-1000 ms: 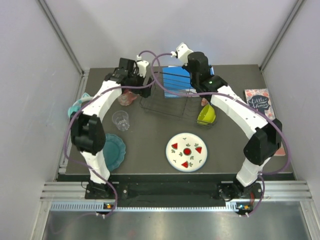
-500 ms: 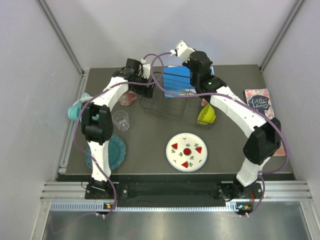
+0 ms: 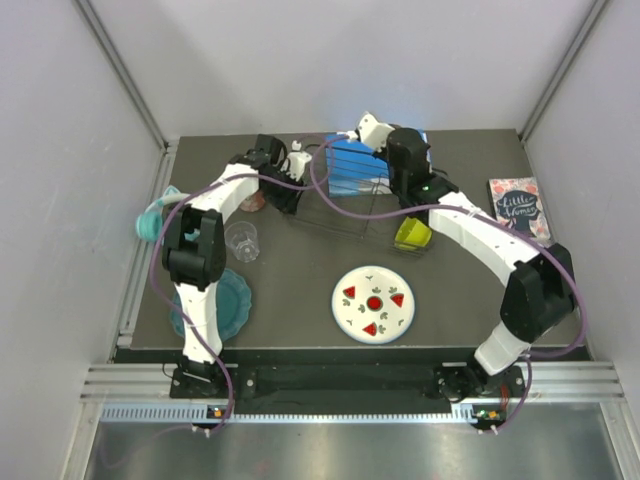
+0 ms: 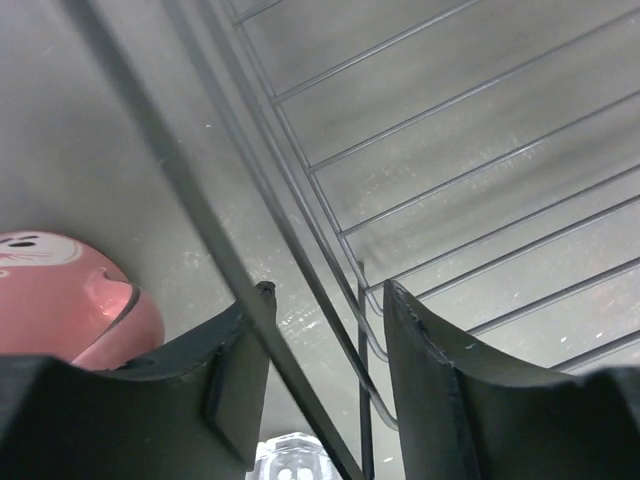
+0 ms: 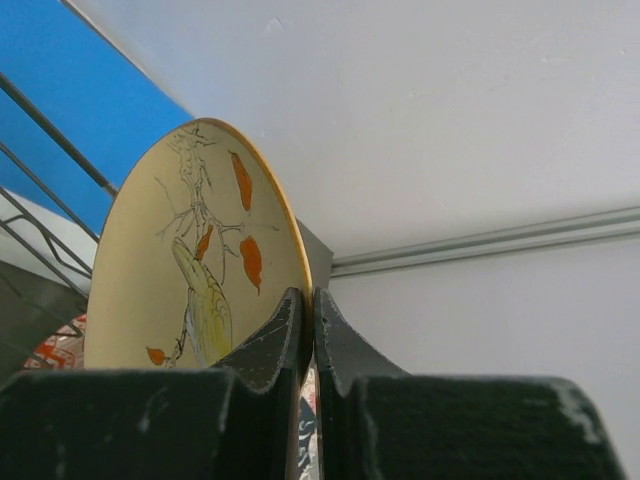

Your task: Load the mixed dishes into the dish rack

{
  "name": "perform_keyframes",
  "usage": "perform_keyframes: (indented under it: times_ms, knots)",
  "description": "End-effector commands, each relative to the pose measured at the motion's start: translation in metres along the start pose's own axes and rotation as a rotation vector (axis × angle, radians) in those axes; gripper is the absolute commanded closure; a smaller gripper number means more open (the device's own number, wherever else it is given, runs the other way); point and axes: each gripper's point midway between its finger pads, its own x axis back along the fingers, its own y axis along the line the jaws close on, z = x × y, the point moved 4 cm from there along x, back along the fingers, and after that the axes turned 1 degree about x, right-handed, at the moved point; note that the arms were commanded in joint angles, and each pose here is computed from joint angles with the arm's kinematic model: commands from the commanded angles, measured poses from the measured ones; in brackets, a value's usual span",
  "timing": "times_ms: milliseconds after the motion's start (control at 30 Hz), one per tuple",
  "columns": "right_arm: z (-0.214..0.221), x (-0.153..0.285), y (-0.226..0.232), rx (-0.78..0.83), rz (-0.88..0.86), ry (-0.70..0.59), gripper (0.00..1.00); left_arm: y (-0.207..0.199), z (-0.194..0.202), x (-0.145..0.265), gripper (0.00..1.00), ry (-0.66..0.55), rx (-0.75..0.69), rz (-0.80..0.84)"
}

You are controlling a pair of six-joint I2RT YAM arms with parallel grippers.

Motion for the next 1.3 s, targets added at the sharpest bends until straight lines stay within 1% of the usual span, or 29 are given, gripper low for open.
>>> perform_keyframes:
  times_ms: [0, 133, 200, 400, 467, 600, 733, 900, 1033, 1067, 1100, 1133, 1167, 1200, 1233, 1267]
  knots:
    - [-0.027, 0.034, -0.076, -0.061, 0.187, -0.176, 1.0, -0.004, 0.007, 0.017, 0.5, 0.016, -0.109, 0.014]
    - [-0.026, 0.039, -0.069, 0.098, 0.154, -0.254, 1.0, -0.006, 0.013, 0.018, 0.51, 0.022, -0.128, 0.017]
    - [-0.028, 0.039, -0.066, 0.141, 0.132, -0.282, 1.0, -0.005, 0.014, 0.019, 0.52, 0.024, -0.127, 0.017]
    - [-0.034, 0.019, -0.057, 0.219, 0.089, -0.267, 1.0, -0.008, 0.013, 0.022, 0.53, 0.014, -0.121, 0.026]
    - [-0.033, 0.014, -0.049, 0.244, 0.06, -0.257, 1.0, -0.008, 0.011, 0.024, 0.54, 0.006, -0.123, 0.025]
    - [-0.036, 0.002, -0.015, 0.287, -0.031, -0.268, 1.0, -0.004, 0.009, 0.026, 0.54, -0.002, -0.121, 0.021]
    - [-0.042, -0.003, 0.013, 0.378, -0.08, -0.273, 1.0, 0.001, 0.005, 0.025, 0.53, -0.007, -0.105, 0.025]
    - [-0.042, -0.003, 0.04, 0.423, -0.121, -0.262, 1.0, 0.01, 0.004, 0.026, 0.54, -0.025, -0.079, 0.025]
    - [-0.043, 0.012, 0.054, 0.407, -0.108, -0.305, 1.0, 0.018, 0.002, 0.028, 0.54, -0.055, -0.035, 0.047]
    - [-0.035, 0.016, 0.063, 0.423, -0.117, -0.305, 1.0, 0.022, 0.003, 0.03, 0.54, -0.057, -0.011, 0.047]
    - [-0.038, 0.02, 0.06, 0.423, -0.073, -0.321, 1.0, 0.024, 0.002, 0.028, 0.54, -0.055, -0.001, 0.052]
    - [-0.026, 0.022, 0.072, 0.444, -0.074, -0.308, 1.0, 0.025, 0.002, 0.028, 0.54, -0.057, 0.008, 0.059]
    - [-0.022, 0.026, 0.07, 0.454, -0.046, -0.304, 1.0, 0.027, 0.004, 0.028, 0.54, -0.054, 0.023, 0.061]
    - [-0.026, 0.03, 0.064, 0.46, 0.02, -0.33, 1.0, 0.028, 0.004, 0.029, 0.54, -0.056, 0.028, 0.064]
    - [-0.013, 0.033, 0.074, 0.487, 0.018, -0.321, 1.0, 0.029, 0.002, 0.031, 0.54, -0.064, 0.03, 0.064]
    - [-0.009, 0.035, 0.073, 0.495, 0.043, -0.316, 1.0, 0.028, 0.002, 0.03, 0.54, -0.062, 0.036, 0.07]
